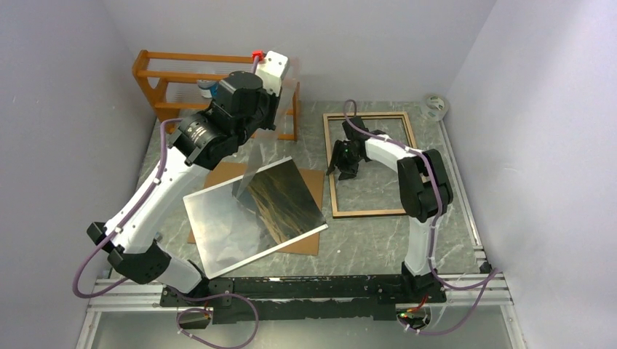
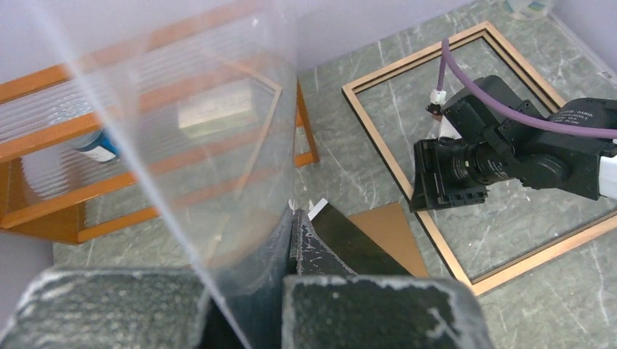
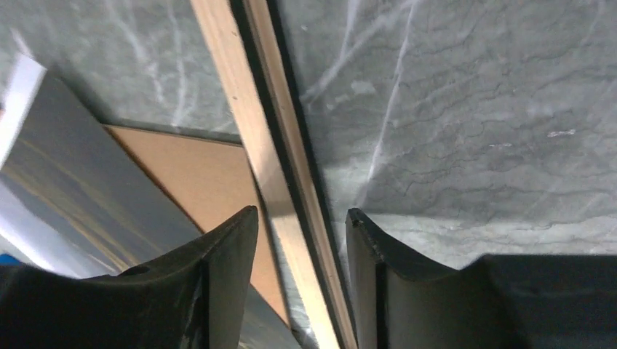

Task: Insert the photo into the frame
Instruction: Adjust the photo frame at the center of the board.

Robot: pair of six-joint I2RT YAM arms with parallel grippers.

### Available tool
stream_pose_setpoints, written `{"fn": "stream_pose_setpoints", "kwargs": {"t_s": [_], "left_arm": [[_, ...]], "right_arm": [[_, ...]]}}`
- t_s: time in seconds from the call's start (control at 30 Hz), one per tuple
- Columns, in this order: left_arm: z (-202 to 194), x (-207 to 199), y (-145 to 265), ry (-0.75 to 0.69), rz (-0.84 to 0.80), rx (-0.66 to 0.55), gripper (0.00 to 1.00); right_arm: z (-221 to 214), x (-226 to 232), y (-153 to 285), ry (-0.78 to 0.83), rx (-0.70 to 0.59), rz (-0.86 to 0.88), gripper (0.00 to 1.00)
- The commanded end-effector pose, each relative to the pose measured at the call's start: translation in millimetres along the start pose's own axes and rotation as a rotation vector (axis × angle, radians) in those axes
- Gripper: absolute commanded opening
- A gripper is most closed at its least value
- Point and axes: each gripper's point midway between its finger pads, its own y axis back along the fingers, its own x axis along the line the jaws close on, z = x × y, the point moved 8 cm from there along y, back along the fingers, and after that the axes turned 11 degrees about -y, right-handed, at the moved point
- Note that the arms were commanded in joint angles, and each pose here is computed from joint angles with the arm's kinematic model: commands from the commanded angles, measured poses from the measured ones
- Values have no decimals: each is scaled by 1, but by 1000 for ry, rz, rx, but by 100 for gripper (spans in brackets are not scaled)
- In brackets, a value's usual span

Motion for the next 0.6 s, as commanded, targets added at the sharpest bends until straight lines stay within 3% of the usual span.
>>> {"fn": "stream_pose_setpoints", "kwargs": {"t_s": [0.0, 0.13, 0.2, 0.57], "left_arm": [[15, 8, 2, 3, 55, -64, 2], [18, 5, 1, 22, 26, -85, 2], [19, 2, 0, 25, 9, -78, 3], [14, -1, 9, 85, -41, -73, 3]], "right_arm": [[-10, 5, -3, 75, 46, -14, 47], [-24, 11, -7, 84, 82, 2, 28], [-31, 15, -8, 80, 94, 18, 23], [-67, 50, -24, 117, 182, 129, 23]]}}
